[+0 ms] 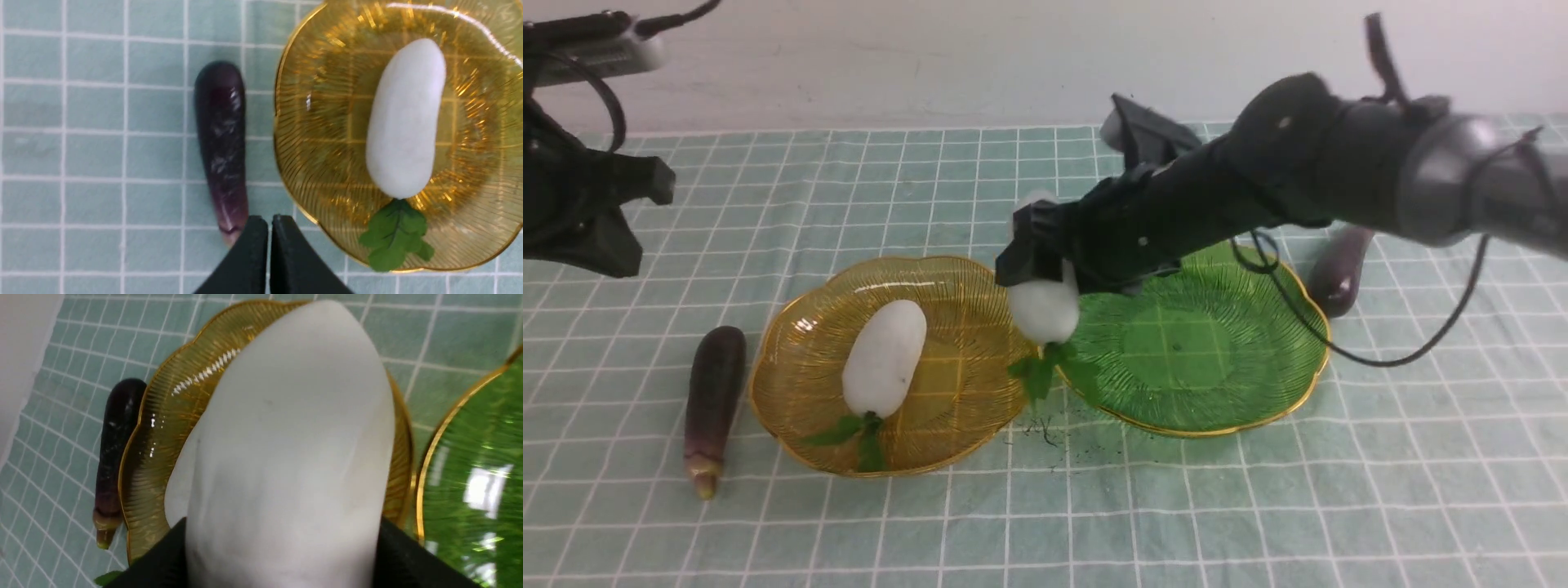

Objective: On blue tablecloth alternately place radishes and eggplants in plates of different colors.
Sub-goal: 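Place the white radish onto the plate beside the other radish with the right gripper, then place the eggplant on the green plate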

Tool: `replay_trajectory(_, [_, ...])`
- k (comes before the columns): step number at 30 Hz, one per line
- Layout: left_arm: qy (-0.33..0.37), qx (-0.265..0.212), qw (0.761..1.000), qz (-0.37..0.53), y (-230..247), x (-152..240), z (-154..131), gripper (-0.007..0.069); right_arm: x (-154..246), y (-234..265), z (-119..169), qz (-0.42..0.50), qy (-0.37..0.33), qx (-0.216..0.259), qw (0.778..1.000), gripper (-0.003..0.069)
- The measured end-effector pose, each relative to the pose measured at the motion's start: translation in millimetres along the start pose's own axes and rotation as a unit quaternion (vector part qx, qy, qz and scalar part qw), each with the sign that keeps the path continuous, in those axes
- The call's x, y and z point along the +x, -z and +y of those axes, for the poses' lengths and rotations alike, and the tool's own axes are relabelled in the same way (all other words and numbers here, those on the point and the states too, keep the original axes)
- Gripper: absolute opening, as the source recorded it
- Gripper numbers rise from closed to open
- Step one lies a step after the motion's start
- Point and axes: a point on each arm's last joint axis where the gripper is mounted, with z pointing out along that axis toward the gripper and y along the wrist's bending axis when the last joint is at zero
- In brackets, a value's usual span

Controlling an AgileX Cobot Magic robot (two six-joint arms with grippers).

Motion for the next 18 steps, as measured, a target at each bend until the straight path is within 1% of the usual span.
replay_trajectory(1, [0.010, 0.008, 1.000, 0.007, -3.2, 4.8, 6.8, -0.0005, 1.2, -16.8, 1.1, 0.010, 0.002, -0.006, 1.000, 0.0450])
replay_trajectory(5, [0.023, 0.027, 0.999, 0.022, -15.6, 18.5, 14.4, -0.0005, 0.6, -41.5, 1.4, 0.036, 0.006, -0.022, 0.999, 0.0452])
replay_trajectory(7, [0.026, 0.034, 0.999, 0.028, -25.7, 25.7, 17.2, -0.0005, 0.6, -48.9, 1.0, 0.055, 0.010, -0.031, 0.998, 0.0482])
replay_trajectory(8, [0.027, 0.035, 0.999, 0.029, -28.3, 27.3, 17.7, -0.0005, -0.2, -49.7, 1.8, 0.060, 0.013, -0.034, 0.998, 0.0496])
replay_trajectory(10, [0.030, 0.036, 0.998, 0.034, -36.5, 33.0, 18.9, -0.0005, -4.7, -47.2, 6.2, 0.063, 0.019, -0.042, 0.997, 0.0568])
replay_trajectory(11, [0.031, 0.035, 0.998, 0.034, -38.3, 34.0, 19.2, -0.0005, -6.9, -45.5, 8.6, 0.062, 0.022, -0.045, 0.997, 0.0586])
replay_trajectory(12, [0.032, 0.034, 0.998, 0.031, -40.9, 34.3, 19.8, -0.0005, -12.4, -41.9, 12.4, 0.057, 0.027, -0.051, 0.997, 0.0619])
replay_trajectory(15, [0.036, 0.033, 0.998, 0.029, -46.8, 33.3, 21.7, -0.0005, -22.3, -34.2, 17.5, 0.051, 0.042, -0.056, 0.996, 0.0652])
replay_trajectory(18, [0.039, 0.032, 0.998, 0.032, -55.3, 31.7, 23.7, 0.0009, -31.6, -24.8, 19.7, 0.052, 0.062, -0.054, 0.995, 0.0654])
